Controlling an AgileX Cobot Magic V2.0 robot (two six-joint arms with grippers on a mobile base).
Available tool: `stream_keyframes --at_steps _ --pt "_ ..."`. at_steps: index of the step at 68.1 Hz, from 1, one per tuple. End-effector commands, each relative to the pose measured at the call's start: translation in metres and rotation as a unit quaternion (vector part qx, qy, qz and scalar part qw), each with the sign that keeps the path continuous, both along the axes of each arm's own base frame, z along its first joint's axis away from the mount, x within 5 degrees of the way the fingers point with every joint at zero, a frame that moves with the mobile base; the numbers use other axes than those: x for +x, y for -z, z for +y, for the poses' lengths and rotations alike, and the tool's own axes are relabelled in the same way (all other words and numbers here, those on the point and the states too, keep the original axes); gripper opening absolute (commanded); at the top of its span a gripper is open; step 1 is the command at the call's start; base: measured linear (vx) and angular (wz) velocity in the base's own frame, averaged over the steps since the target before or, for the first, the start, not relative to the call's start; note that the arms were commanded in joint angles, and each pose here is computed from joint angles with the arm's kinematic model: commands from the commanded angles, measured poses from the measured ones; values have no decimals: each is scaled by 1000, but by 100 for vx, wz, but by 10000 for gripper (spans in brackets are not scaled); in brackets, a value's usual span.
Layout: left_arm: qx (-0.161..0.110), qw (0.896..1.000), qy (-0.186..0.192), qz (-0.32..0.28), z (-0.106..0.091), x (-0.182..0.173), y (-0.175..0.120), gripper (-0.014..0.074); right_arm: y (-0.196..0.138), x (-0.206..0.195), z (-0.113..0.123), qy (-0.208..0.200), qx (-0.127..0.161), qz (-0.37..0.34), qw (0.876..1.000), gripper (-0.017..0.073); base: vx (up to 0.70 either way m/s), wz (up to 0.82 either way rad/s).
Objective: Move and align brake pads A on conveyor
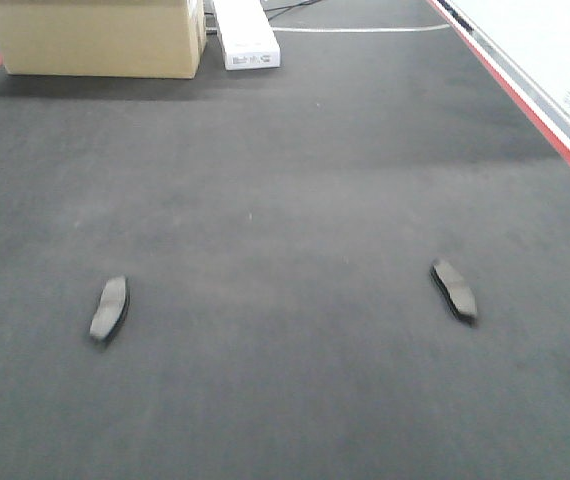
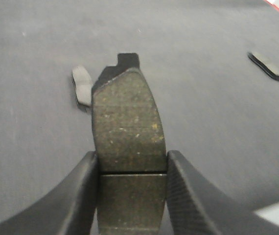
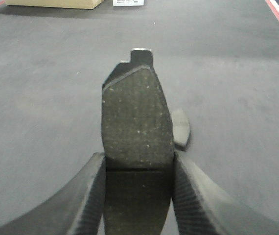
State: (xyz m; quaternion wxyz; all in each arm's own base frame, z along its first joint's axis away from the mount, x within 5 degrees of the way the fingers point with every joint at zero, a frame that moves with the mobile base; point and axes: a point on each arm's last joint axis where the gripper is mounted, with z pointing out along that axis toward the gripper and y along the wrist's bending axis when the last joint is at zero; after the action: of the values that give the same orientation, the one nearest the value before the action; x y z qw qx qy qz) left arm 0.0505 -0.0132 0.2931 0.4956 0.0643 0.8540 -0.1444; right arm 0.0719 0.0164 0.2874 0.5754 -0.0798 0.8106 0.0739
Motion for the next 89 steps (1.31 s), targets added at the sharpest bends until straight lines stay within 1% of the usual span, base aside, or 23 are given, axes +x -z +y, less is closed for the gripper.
stream_keyframes --at_steps 1,36,89 --pt "-20 998 9 -51 -2 3 -16 -6 -19 2 0 2 8 -59 998 -7 31 4" --pt "-20 998 9 -51 -2 3 -16 -6 -19 2 0 2 8 -59 998 -7 22 4" --pt "-20 998 9 -51 -2 3 -16 -6 -19 2 0 2 8 -59 998 -7 1 0"
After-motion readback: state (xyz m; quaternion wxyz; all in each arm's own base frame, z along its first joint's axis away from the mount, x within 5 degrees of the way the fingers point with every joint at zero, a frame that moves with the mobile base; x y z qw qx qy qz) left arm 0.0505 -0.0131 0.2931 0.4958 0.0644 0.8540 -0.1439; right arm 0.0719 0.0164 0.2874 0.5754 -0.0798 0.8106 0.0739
